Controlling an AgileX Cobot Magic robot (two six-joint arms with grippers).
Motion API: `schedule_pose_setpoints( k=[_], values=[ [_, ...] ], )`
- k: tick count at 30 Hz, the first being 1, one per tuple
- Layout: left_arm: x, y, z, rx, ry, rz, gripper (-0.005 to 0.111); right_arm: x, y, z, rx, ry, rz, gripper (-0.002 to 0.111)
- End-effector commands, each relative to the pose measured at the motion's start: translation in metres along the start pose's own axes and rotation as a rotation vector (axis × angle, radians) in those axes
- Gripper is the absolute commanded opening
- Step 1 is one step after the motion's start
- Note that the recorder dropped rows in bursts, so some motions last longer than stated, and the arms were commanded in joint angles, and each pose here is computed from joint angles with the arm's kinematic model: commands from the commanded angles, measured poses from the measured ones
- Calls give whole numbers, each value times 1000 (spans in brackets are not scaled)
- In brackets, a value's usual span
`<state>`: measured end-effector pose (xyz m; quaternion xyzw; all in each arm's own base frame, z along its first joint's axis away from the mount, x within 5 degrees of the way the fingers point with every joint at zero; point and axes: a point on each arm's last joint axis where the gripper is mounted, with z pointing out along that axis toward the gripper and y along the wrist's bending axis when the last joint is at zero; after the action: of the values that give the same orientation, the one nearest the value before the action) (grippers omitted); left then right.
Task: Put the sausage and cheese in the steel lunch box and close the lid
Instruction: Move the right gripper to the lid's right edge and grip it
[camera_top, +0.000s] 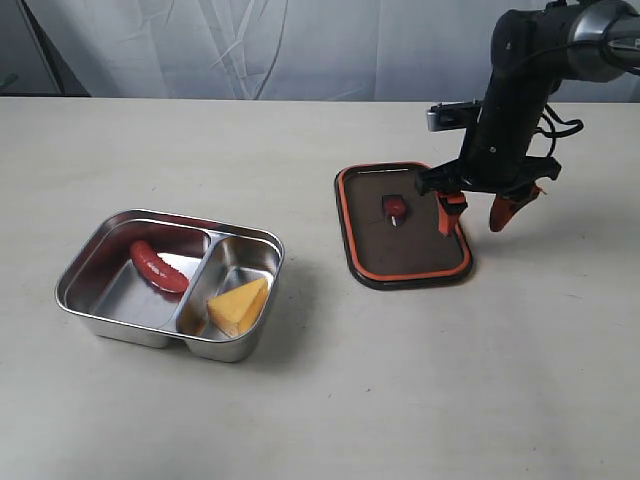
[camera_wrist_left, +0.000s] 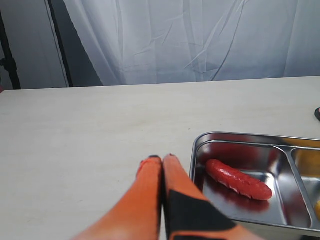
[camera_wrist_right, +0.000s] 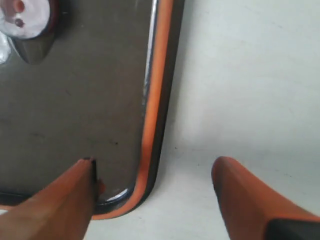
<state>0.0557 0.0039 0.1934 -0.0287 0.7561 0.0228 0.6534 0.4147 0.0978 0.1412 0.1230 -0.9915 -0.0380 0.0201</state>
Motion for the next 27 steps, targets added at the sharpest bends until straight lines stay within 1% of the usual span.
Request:
schedule_pose_setpoints(
  k=[1,9,11,14,16,23,27],
  values=[
    [1,0,0,-2,-1,4,0,-1,-2,5,-2,2,6,65],
    [1,0,0,-2,-1,4,0,-2,-3,20,-3,39,9,64],
    [1,0,0,-2,-1,4,0,-2,-3,21,-3,41,9,60],
    [1,0,0,-2,-1,4,0,-2,-3,21,-3,43,9,45],
    [1,0,0,-2,-1,4,0,-2,-3,21,-3,43,9,32],
    [1,0,0,-2,-1,4,0,-2,-3,21,-3,43,9,0],
    [1,0,0,-2,-1,4,0,-2,-3,21,-1,43,8,-1]
  ],
)
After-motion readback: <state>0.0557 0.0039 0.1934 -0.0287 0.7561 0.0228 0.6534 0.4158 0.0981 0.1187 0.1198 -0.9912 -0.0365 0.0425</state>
